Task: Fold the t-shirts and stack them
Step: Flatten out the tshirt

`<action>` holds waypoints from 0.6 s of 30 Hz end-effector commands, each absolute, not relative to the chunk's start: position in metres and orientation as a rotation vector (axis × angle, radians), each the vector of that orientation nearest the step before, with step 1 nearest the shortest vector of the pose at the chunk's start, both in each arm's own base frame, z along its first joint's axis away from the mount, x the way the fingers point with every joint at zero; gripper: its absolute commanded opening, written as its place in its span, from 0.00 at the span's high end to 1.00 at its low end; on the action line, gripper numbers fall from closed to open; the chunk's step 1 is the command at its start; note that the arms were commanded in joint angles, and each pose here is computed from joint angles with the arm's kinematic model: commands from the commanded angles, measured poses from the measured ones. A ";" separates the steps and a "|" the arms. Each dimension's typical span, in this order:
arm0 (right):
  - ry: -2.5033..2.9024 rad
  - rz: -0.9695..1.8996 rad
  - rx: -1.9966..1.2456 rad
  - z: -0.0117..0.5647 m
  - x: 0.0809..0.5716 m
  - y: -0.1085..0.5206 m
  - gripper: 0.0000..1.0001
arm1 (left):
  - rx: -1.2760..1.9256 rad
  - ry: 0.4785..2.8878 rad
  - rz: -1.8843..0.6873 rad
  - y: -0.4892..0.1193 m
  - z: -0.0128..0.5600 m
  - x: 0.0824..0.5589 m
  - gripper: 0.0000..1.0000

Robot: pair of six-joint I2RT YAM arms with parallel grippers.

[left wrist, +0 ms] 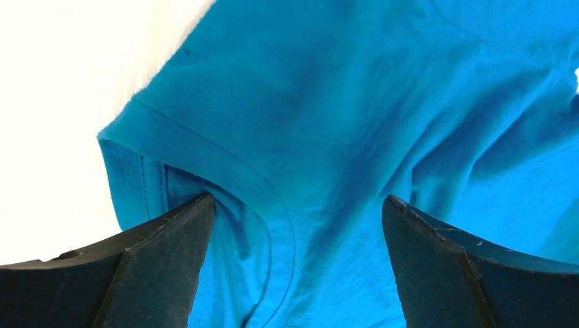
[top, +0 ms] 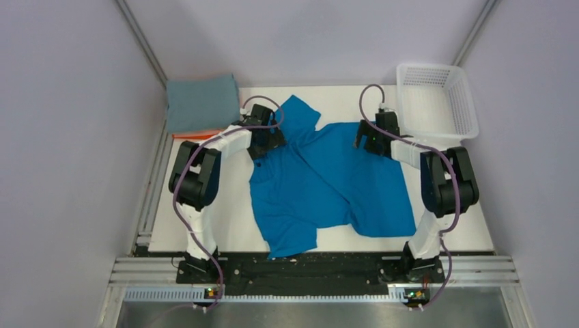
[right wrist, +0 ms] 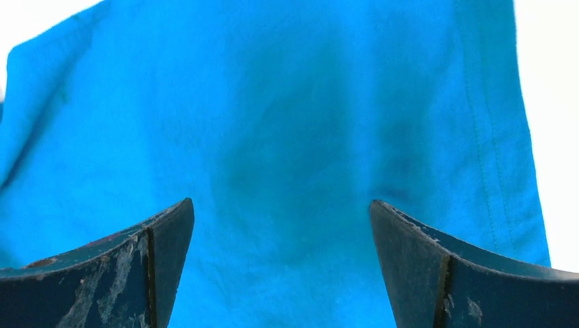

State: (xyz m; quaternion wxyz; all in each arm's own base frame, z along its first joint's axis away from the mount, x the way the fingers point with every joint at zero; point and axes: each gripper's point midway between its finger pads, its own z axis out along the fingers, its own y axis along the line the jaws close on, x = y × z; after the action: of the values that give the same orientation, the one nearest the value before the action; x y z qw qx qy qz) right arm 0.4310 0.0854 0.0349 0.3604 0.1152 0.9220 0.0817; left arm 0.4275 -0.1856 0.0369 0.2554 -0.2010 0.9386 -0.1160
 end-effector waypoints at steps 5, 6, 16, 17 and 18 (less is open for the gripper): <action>2.428 0.164 0.480 0.007 0.455 0.050 0.01 | -0.568 2.661 -0.247 -0.162 -0.006 0.463 0.03; 2.420 0.165 0.490 0.009 0.459 0.048 0.01 | -0.585 2.658 -0.217 -0.157 -0.007 0.468 0.03; 2.394 0.046 0.589 0.014 0.485 0.024 0.01 | -0.838 2.651 -0.140 -0.115 -0.007 0.486 0.03; 2.385 0.025 0.595 0.016 0.486 0.021 0.01 | -0.859 2.653 -0.120 -0.110 -0.007 0.483 0.03; 2.377 0.005 0.601 0.019 0.485 0.018 0.01 | -0.879 2.648 -0.082 -0.104 -0.006 0.479 0.03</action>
State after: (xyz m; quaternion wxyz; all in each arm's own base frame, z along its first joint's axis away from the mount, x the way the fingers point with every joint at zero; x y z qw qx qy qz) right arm 0.4990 0.0461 0.0393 0.3733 0.1957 0.9048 0.0610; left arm 0.5144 -0.1524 0.0408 0.2452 -0.2636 0.9251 -0.1212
